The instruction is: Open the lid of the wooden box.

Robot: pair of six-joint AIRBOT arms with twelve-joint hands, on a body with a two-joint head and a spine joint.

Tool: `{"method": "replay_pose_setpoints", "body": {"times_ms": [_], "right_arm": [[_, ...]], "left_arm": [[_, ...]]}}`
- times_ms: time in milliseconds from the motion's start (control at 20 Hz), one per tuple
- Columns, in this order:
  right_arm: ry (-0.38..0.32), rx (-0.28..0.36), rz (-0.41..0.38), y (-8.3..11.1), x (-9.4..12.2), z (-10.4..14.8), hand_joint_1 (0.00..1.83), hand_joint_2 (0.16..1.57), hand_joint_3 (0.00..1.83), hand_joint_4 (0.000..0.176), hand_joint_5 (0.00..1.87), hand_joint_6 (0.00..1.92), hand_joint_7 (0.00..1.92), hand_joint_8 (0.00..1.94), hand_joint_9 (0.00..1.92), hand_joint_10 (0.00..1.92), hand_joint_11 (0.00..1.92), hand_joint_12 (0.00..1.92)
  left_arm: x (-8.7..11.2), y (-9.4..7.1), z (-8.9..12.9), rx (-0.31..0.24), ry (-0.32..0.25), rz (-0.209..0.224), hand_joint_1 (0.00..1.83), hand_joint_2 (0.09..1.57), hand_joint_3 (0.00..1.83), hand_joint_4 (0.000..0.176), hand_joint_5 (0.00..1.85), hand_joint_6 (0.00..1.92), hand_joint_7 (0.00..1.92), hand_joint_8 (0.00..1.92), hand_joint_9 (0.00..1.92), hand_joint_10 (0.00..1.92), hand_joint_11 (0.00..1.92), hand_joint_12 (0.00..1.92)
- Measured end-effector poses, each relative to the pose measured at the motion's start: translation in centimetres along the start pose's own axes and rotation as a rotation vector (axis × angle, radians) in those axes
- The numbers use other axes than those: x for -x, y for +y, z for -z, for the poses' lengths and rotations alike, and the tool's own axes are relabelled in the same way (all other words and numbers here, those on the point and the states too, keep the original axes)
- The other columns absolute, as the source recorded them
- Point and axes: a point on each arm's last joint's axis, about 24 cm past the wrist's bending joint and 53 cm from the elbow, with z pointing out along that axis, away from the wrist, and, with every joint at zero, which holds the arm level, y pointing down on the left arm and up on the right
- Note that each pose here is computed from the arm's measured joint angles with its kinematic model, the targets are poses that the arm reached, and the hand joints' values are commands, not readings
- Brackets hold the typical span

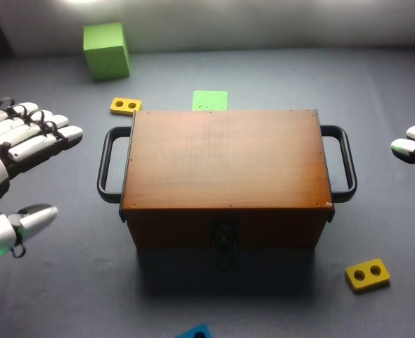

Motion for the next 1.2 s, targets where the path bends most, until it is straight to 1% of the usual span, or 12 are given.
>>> {"method": "replay_pose_setpoints", "body": {"times_ms": [150,350,450,500,600,700,750,800,900,1050,1100,1200], "right_arm": [[0.009,0.002,0.003,0.1,-0.2,-0.1,0.42,1.41,0.02,0.0,0.05,0.0,0.0,0.0,0.0,0.0,0.0,0.0],[0.014,-0.001,0.001,0.1,-0.4,-0.1,0.38,1.42,0.01,0.0,0.04,0.0,0.0,0.0,0.0,0.0,0.0,0.0],[0.013,-0.002,0.001,0.0,-0.4,-0.1,0.39,1.42,0.01,0.0,0.05,0.0,0.0,0.0,0.0,0.0,0.0,0.0],[0.015,0.0,0.004,0.0,-0.4,-0.1,0.4,1.42,0.01,0.0,0.05,0.0,0.0,0.0,0.0,0.0,0.0,0.0],[0.02,-0.004,0.005,-0.1,-0.5,-0.1,0.4,1.41,0.0,0.0,0.04,0.0,0.0,0.0,0.0,0.0,0.0,0.0],[0.026,-0.01,0.004,-0.3,-0.6,-0.2,0.36,1.42,0.0,0.0,0.04,0.0,0.0,0.0,0.0,0.0,0.0,0.0],[0.028,-0.01,0.006,-0.3,-0.7,-0.2,0.36,1.42,0.0,0.0,0.05,0.0,0.0,0.0,0.0,0.0,0.0,0.0],[0.028,-0.01,0.007,-0.4,-0.7,-0.2,0.41,1.42,0.0,0.0,0.05,0.0,0.0,0.0,0.0,0.0,0.0,0.0],[0.045,-0.021,0.003,-0.8,-1.3,-0.4,0.41,1.42,0.0,0.0,0.03,0.0,0.0,0.0,0.0,0.0,0.0,0.0],[0.061,-0.027,-0.005,-1.0,-1.9,-1.0,0.38,1.43,0.0,0.0,0.03,0.0,0.0,0.0,0.0,0.0,0.0,0.0],[0.062,-0.027,-0.006,-1.0,-2.0,-1.1,0.47,1.42,0.0,0.0,0.03,0.0,0.01,0.0,0.0,0.0,0.0,0.0],[0.065,-0.022,-0.011,-1.0,-2.2,-1.8,0.5,1.41,0.0,0.0,0.03,0.0,0.01,0.0,0.0,0.0,0.0,0.0]], "left_arm": [[-0.8,-0.1,-0.3,-0.006,0.018,0.013,0.28,1.43,0.0,0.0,0.08,0.0,0.05,0.0,0.02,0.01,0.0,0.0],[-0.9,0.2,-0.4,0.002,0.03,0.008,0.24,1.42,0.0,0.0,0.07,0.0,0.04,0.0,0.02,0.0,0.0,0.0],[-1.1,0.2,-0.4,0.001,0.039,0.008,0.27,1.41,0.0,0.0,0.1,0.01,0.07,0.01,0.03,0.01,0.0,0.0],[-1.2,0.2,-0.4,0.002,0.043,0.006,0.22,1.42,0.0,0.0,0.11,0.01,0.07,0.0,0.03,0.0,0.0,0.0],[-1.4,0.5,-0.3,0.012,0.055,0.002,0.25,1.41,0.0,0.0,0.14,0.01,0.1,0.01,0.04,0.01,0.0,0.0],[-1.6,0.7,-0.3,0.023,0.064,0.003,0.25,1.4,0.0,0.0,0.16,0.02,0.12,0.02,0.05,0.01,0.0,0.0],[-1.8,0.9,-0.3,0.031,0.072,0.003,0.26,1.41,0.0,0.0,0.16,0.02,0.13,0.02,0.05,0.01,0.0,0.0],[-2.0,1.2,-0.2,0.041,0.084,0.002,0.26,1.4,0.0,0.0,0.16,0.01,0.13,0.02,0.05,0.01,0.0,0.0],[-2.4,2.1,-0.2,0.068,0.11,-0.011,0.24,1.4,0.0,0.0,0.17,0.01,0.14,0.01,0.06,0.01,0.0,0.0],[-2.7,3.2,-0.2,0.101,0.128,-0.013,0.24,1.4,0.0,0.0,0.18,0.01,0.14,0.01,0.06,0.01,0.0,0.0],[-2.9,3.4,-0.3,0.106,0.129,-0.009,0.23,1.39,0.0,0.0,0.19,0.01,0.15,0.01,0.07,0.01,0.0,0.0],[-4.0,4.2,-0.3,0.131,0.161,-0.005,0.22,1.38,0.0,0.0,0.19,0.01,0.15,0.01,0.07,0.01,0.0,0.0]]}}
